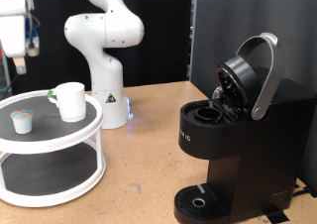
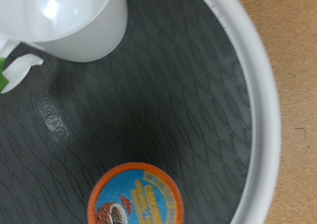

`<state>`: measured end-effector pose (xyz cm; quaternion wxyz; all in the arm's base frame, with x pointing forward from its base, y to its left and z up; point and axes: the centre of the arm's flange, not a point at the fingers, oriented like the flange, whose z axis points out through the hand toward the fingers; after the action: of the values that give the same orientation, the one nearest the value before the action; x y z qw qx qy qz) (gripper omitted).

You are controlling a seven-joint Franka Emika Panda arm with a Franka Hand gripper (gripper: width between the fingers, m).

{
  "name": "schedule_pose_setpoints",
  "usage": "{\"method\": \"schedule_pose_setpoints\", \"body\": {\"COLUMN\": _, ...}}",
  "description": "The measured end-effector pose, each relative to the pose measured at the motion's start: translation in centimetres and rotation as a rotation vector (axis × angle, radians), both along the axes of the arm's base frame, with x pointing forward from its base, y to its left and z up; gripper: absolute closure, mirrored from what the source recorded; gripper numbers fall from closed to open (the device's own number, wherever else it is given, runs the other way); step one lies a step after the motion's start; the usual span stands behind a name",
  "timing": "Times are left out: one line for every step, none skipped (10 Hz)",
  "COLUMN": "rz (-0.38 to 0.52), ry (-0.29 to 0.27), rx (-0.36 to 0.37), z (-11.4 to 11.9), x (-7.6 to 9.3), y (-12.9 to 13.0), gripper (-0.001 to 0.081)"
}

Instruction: Make a cup of coffee with the keurig machine

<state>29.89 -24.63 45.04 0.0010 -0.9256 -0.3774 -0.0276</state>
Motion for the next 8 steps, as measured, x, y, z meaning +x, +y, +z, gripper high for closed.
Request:
{"method": "schedule_pose_setpoints", "body": {"rz": 0.012, "ry": 0.009, "rx": -0.007, "z": -1.1, "x": -0.1, "y": 0.2, "gripper": 0.0001}}
{"method": "schedule_pose_setpoints", "body": {"rz": 0.019, "ry": 0.011, "rx": -0.015, "z": -2.2, "x": -0.1, "y": 0.3, "gripper": 0.0001}}
{"method": "schedule_pose_setpoints", "body": {"rz": 0.022, "ry": 0.007, "rx": -0.021, "z": -3.2, "x": -0.1, "y": 0.4, "gripper": 0.0001}}
{"method": "schedule_pose_setpoints", "body": {"rz": 0.021, "ry": 0.000, "rx": -0.023, "z": -4.0, "x": -0.1, "y": 0.3, "gripper": 0.0001}}
{"method": "schedule_pose_setpoints", "body": {"rz": 0.021, "ry": -0.006, "rx": -0.024, "z": -4.7, "x": -0.1, "y": 0.3, "gripper": 0.0001}}
{"method": "schedule_pose_setpoints", "body": {"rz": 0.025, "ry": -0.013, "rx": -0.025, "z": -5.2, "x": -0.1, "y": 0.1, "gripper": 0.0001}}
{"method": "schedule_pose_setpoints", "body": {"rz": 0.032, "ry": -0.022, "rx": -0.028, "z": -5.7, "x": -0.2, "y": -0.2, "gripper": 0.0001}}
{"method": "schedule_pose_setpoints", "body": {"rz": 0.036, "ry": -0.032, "rx": -0.036, "z": -6.2, "x": -0.2, "y": -0.6, "gripper": 0.0001}}
